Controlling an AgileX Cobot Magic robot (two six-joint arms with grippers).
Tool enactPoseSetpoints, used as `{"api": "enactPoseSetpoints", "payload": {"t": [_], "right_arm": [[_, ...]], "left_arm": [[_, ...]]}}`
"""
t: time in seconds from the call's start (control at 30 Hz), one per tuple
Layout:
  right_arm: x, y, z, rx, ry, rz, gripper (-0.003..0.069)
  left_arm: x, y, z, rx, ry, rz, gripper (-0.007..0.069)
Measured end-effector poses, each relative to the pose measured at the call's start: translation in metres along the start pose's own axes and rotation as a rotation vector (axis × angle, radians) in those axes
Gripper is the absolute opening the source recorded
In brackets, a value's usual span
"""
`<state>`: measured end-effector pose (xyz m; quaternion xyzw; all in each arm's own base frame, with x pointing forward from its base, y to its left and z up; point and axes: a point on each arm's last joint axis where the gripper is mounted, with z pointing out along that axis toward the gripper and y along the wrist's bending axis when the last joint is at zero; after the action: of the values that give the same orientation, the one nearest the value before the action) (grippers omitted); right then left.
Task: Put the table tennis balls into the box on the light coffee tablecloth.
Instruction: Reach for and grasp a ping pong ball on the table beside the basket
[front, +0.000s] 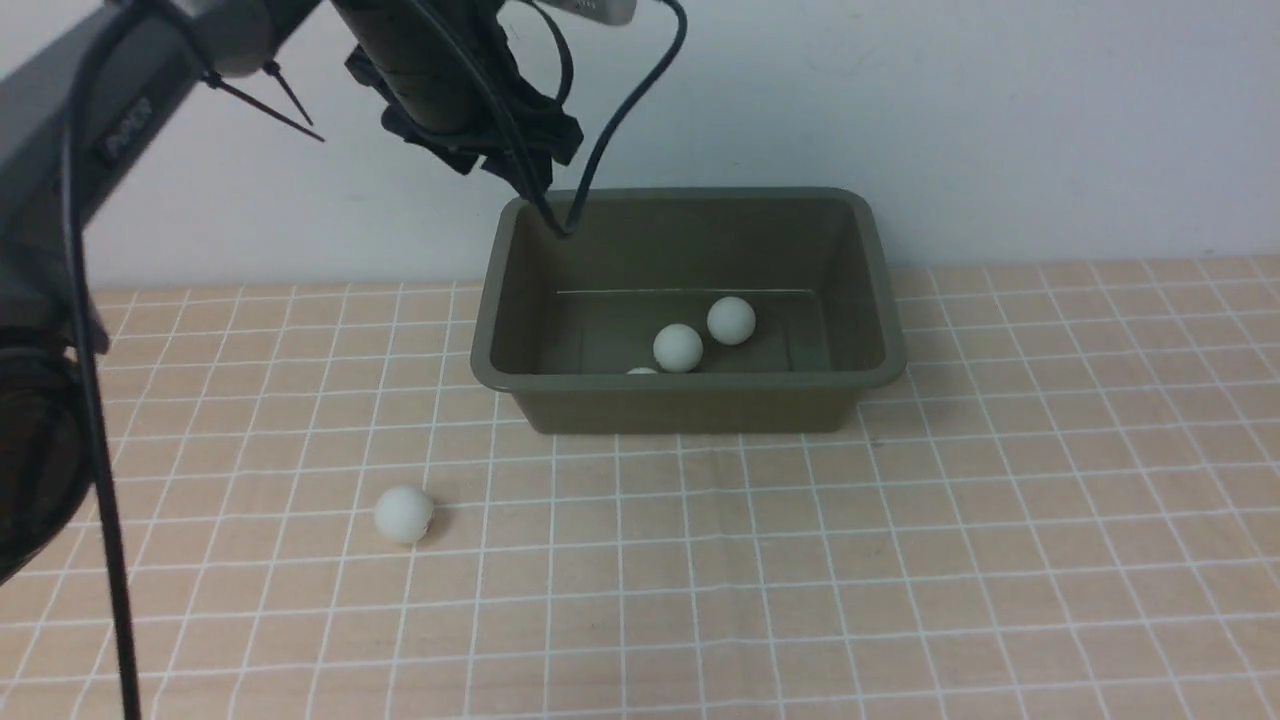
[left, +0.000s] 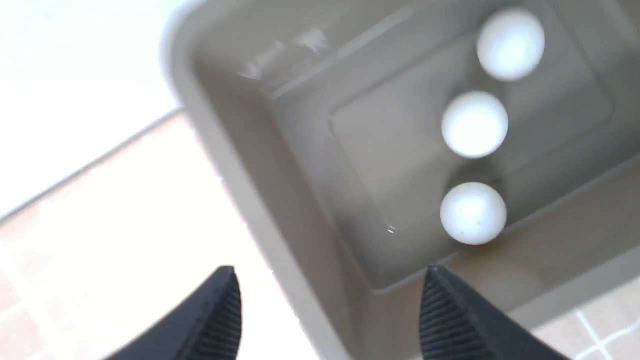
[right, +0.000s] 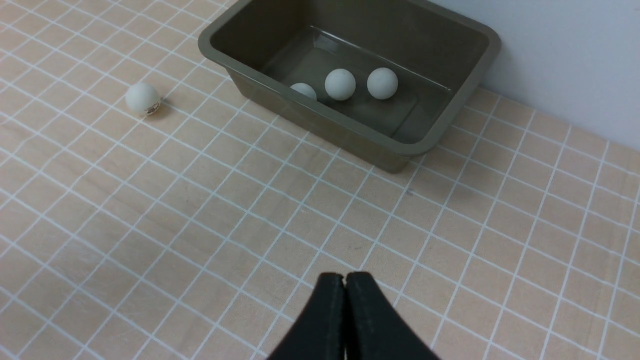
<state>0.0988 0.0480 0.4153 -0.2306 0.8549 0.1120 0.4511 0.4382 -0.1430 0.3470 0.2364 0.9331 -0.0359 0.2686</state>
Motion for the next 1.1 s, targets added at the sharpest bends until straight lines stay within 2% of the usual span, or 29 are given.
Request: {"api": "enactPoseSetpoints", "payload": {"t": [0.2,0.33,0.53,0.63,0.9,1.1], "right_arm": [[0.001,0.000,0.000,-0.002,0.009,-0.002,-0.0016],[0.001,0.000,0.000,-0.003,0.015,-0.005,-0.0016],[0.001,0.000,0.000,-0.003,0.016,-0.005,-0.0016],[0.001,0.000,0.000,-0.003,0.016,-0.005,-0.0016],[0.002,0.001,0.000,-0.011,0.021,-0.004,-0.0016],[0.002,0.003,0.000,-0.038,0.017,0.011,-0.0016]], "left_arm": [[0.026,-0.004,-0.031,-0.015,0.047,-0.006,0.0396],[0.063,-0.007,-0.034,-0.036,0.163,0.008,0.0396],[0.134,-0.015,-0.013,-0.032,0.404,0.019,0.0396],[0.160,-0.019,0.012,-0.021,0.450,0.021,0.0396],[0.163,-0.018,0.050,-0.051,0.277,0.039,0.0396],[0.162,-0.017,0.067,-0.057,0.252,0.026,0.0396]]}}
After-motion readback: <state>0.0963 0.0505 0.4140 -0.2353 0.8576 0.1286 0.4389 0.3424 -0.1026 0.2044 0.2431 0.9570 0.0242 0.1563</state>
